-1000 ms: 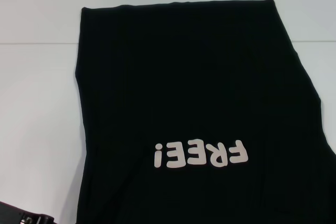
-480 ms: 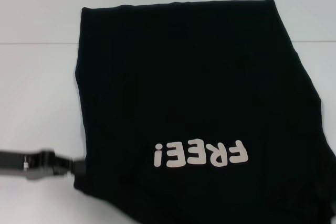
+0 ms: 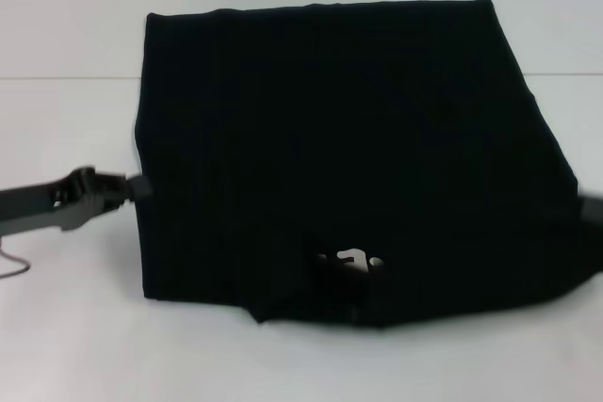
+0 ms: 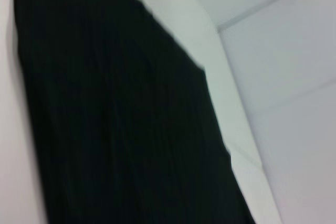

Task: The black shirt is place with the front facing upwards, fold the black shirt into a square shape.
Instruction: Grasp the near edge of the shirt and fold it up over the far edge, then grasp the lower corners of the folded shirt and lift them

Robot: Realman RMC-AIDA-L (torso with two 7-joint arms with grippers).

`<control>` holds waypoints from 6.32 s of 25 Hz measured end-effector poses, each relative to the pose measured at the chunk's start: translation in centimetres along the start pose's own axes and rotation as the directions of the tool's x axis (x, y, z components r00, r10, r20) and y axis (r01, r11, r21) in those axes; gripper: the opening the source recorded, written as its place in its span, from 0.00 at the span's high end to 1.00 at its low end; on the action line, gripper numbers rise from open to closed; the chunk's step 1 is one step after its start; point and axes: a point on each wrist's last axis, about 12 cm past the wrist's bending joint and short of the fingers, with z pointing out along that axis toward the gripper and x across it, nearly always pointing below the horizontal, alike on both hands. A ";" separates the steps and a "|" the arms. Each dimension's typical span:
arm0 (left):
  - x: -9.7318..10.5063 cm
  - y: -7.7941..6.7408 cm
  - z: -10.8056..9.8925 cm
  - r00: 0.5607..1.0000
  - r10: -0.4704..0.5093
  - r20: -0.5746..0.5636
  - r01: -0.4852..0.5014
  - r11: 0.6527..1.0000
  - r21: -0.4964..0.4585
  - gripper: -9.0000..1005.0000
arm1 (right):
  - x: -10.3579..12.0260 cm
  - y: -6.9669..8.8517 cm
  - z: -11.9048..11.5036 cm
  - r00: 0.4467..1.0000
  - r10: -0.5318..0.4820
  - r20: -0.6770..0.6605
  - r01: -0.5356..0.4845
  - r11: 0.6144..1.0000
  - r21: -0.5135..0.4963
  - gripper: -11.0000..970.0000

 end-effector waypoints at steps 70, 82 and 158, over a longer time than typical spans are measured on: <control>0.2 1.6 11.3 0.806 0.324 0.496 -0.119 0.909 -0.399 0.63 | 0.6 -4.1 9.1 0.845 -0.258 0.469 0.067 0.921 0.384 0.57; 1.3 2.1 5.5 0.948 0.226 0.226 -0.178 0.960 -0.214 0.22 | 4.3 -3.3 7.4 0.906 -0.374 0.199 0.330 0.917 0.223 0.19; 2.8 1.8 7.8 0.760 0.642 0.098 -0.593 0.748 -0.297 0.94 | -8.4 1.4 5.4 0.953 -0.154 -0.260 0.284 0.748 0.600 0.05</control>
